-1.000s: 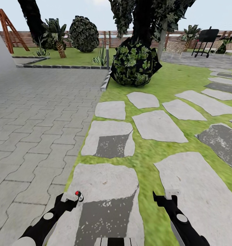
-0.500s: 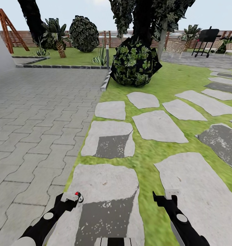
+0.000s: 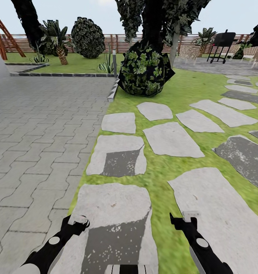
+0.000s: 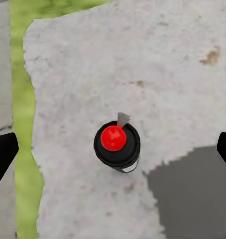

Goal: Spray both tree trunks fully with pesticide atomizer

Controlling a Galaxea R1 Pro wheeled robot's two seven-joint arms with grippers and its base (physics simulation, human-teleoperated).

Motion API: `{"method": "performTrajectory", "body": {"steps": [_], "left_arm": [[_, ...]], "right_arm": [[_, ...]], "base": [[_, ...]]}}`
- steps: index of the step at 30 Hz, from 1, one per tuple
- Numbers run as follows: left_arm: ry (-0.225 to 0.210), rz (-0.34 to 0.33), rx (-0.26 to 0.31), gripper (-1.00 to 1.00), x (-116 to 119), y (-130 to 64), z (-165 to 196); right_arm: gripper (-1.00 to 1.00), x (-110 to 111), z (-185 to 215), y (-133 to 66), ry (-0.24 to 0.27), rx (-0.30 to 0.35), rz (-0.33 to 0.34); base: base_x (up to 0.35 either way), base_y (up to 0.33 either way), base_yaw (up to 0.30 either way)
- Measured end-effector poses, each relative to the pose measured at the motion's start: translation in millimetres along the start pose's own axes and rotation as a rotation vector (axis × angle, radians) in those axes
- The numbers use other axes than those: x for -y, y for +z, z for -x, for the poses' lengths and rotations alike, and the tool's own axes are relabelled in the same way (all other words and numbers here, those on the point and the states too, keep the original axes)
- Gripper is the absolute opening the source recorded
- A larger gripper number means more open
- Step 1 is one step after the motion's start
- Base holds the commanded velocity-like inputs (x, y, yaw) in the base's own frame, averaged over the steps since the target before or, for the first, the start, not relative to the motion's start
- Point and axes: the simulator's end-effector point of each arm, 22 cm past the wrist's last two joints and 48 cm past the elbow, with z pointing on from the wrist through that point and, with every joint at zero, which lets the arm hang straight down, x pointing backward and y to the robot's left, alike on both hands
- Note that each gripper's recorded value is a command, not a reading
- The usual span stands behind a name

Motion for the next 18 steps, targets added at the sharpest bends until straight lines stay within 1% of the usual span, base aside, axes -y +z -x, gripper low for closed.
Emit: {"method": "performTrajectory", "body": {"steps": [13, 18], "left_arm": [[-0.005, -0.017, -0.064, 1.0, 9, 10.2, -37], [-0.005, -0.018, -0.07, 1.0, 9, 10.8, -40]], "right_arm": [[1.0, -2, -38, 8.3, -0.003, -0.068, 0.002], [1.0, -2, -42, 8.8, -0.004, -0.076, 0.003]], "base": [[0.0, 0.0, -0.001], [0.0, 0.0, 0.0]]}}
